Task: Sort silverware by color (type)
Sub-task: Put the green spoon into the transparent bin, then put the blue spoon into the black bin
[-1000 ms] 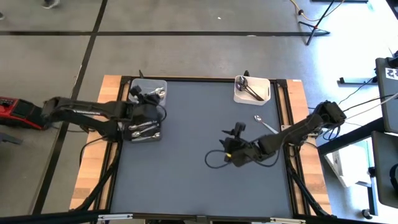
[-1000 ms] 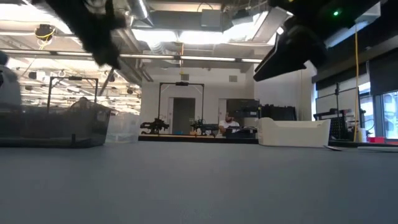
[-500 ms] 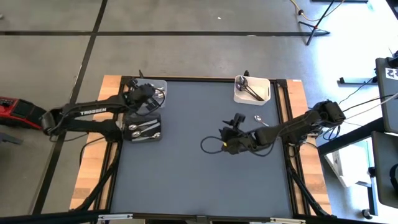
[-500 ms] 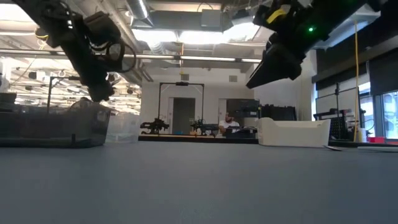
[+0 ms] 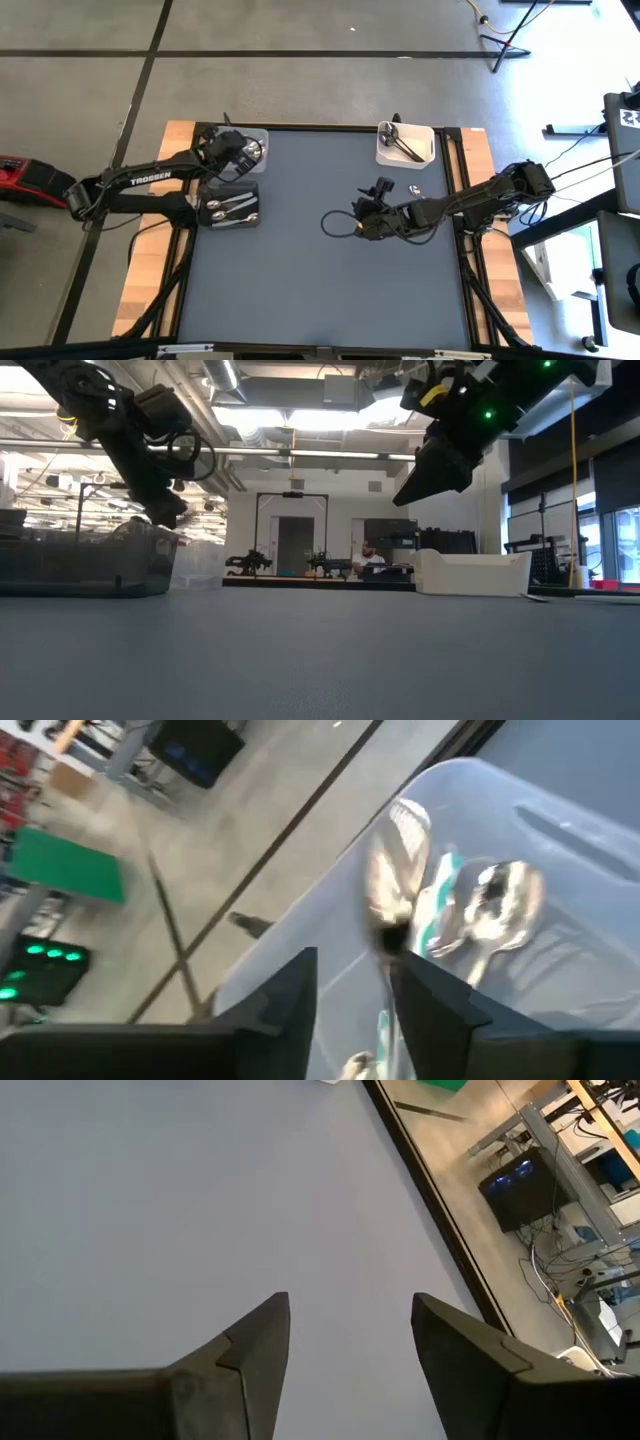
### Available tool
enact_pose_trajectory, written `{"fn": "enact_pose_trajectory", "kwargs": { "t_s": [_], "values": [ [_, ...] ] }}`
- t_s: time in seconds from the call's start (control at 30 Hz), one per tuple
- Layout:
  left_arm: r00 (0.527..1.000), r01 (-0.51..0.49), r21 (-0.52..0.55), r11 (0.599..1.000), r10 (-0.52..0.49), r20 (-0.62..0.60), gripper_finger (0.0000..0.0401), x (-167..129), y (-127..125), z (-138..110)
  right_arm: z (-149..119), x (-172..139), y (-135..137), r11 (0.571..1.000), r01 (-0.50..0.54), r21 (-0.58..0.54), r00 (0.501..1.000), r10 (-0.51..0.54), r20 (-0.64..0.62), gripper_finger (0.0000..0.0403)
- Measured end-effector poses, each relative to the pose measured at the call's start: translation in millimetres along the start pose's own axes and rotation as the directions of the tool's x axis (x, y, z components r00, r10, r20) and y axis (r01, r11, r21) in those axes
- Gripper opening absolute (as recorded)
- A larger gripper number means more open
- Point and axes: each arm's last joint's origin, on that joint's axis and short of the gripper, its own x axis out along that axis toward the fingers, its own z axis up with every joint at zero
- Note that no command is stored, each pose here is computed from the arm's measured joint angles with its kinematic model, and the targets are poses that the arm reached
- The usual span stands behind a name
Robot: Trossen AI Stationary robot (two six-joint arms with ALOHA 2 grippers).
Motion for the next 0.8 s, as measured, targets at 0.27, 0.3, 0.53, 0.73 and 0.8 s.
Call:
{"fn": "enact_pose_trajectory", "kwargs": {
  "t_s": [0.27,0.3,0.53,0.73,0.8],
  "values": [
    [0.999,0.038,-0.004,0.999,-0.038,0.003,0.0134,-2,-4,-1,-1,0,0,1.000,0.000,0.005,1.000,0.000,-0.005,0.0201],
    [0.999,0.048,-0.012,0.999,-0.048,0.009,0.0133,-3,-4,0,-1,0,0,1.000,0.000,0.009,1.000,0.000,-0.006,0.0201],
    [0.951,0.279,-0.086,0.957,-0.262,0.167,0.0133,-15,-10,11,-2,-14,-13,0.998,-0.037,0.053,0.999,0.038,-0.029,0.0201],
    [0.812,0.520,-0.066,0.852,-0.470,0.345,0.0133,-34,-28,25,-20,-43,-43,0.967,-0.087,0.238,0.976,0.130,-0.174,0.0201],
    [0.758,0.582,-0.039,0.812,-0.525,0.387,0.0133,-42,-34,28,-27,-47,-53,0.954,-0.068,0.290,0.959,0.144,-0.246,0.0201]
  ]
}}
